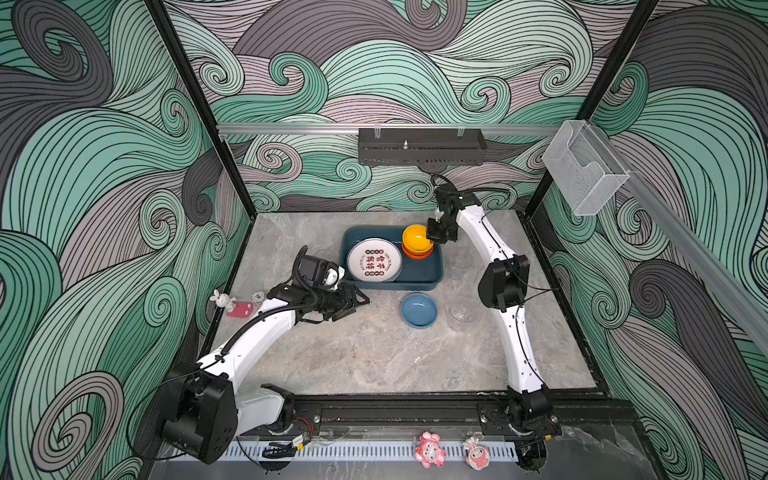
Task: Place the mixed dishes into the plastic bin
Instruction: 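Lower the yellow bowl onto the orange bowl inside the bin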
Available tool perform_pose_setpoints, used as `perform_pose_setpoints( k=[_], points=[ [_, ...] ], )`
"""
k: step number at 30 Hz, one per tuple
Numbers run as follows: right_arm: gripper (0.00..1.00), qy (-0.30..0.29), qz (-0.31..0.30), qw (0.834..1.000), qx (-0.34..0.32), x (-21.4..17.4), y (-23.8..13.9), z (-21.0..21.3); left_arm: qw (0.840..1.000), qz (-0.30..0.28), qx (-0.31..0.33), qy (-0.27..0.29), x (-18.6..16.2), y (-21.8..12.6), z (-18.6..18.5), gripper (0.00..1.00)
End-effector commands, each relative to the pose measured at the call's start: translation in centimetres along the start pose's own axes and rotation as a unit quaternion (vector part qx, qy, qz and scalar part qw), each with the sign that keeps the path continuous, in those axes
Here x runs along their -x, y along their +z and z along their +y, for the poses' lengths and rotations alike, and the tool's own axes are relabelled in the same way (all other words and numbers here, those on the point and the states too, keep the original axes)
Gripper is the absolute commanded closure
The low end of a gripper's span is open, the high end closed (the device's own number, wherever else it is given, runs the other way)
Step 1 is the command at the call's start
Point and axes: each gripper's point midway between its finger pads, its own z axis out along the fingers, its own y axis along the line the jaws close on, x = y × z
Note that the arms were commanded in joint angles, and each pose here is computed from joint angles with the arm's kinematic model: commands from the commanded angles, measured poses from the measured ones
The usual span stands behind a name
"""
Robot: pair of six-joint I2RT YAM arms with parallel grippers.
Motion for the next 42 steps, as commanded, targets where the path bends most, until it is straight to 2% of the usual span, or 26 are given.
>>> perform_pose_setpoints(
  k=[1, 27, 42],
  points=[
    [1.00, 0.011, -0.010, 1.000, 0.007, 0.8, -0.4, -0.1, 1.000, 0.010, 0.001, -0.006, -0.3, 0.6, 0.4, 0.38],
    [0.99, 0.016, -0.001, 1.000, -0.001, 0.7, 0.9, -0.7, 1.000, 0.019, 0.004, -0.014, -0.5, 1.3, 1.0, 0.38],
    [0.92, 0.022, 0.003, 1.000, -0.005, 0.5, 1.5, -1.1, 1.000, 0.023, 0.005, -0.018, -0.6, 1.5, 1.2, 0.38]
  ],
)
